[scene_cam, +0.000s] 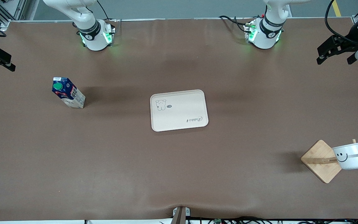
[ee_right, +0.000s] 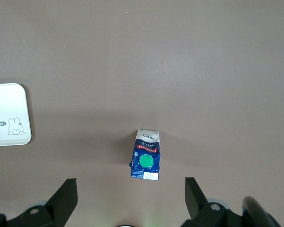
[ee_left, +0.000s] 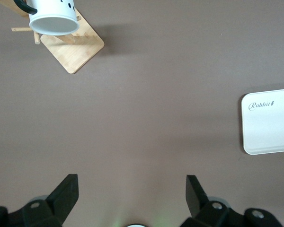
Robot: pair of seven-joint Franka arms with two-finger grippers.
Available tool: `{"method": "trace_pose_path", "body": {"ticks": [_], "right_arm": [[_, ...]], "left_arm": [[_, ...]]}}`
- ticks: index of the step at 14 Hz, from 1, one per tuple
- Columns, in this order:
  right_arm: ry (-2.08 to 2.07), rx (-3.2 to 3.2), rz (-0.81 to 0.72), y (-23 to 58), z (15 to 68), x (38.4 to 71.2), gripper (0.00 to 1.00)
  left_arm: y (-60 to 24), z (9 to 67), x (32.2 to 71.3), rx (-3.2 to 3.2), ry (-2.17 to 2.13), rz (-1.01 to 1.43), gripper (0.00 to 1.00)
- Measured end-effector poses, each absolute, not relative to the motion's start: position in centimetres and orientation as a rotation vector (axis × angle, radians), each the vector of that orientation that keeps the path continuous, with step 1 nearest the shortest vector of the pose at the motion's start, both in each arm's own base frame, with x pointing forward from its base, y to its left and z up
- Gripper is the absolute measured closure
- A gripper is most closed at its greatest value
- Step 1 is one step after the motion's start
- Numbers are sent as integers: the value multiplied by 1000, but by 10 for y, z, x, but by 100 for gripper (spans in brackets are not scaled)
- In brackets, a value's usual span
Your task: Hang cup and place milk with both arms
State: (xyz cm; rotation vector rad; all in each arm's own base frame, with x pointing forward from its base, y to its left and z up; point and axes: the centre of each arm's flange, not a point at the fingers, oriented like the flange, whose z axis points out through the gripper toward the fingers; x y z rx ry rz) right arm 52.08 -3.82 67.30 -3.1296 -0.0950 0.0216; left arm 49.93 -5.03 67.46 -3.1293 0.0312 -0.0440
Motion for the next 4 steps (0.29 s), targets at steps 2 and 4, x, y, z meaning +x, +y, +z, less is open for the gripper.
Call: {"method": "trace_pose_path", "body": {"ticks": [2,4], "right_arm": [[-91,-3130,18,-38,674,521,0],[-88,-3130,14,-39,675,521,0]], "left_arm": [[-50,675,499,-3129,30,-44,0],[-50,675,499,-3129,31,-44,0]]}}
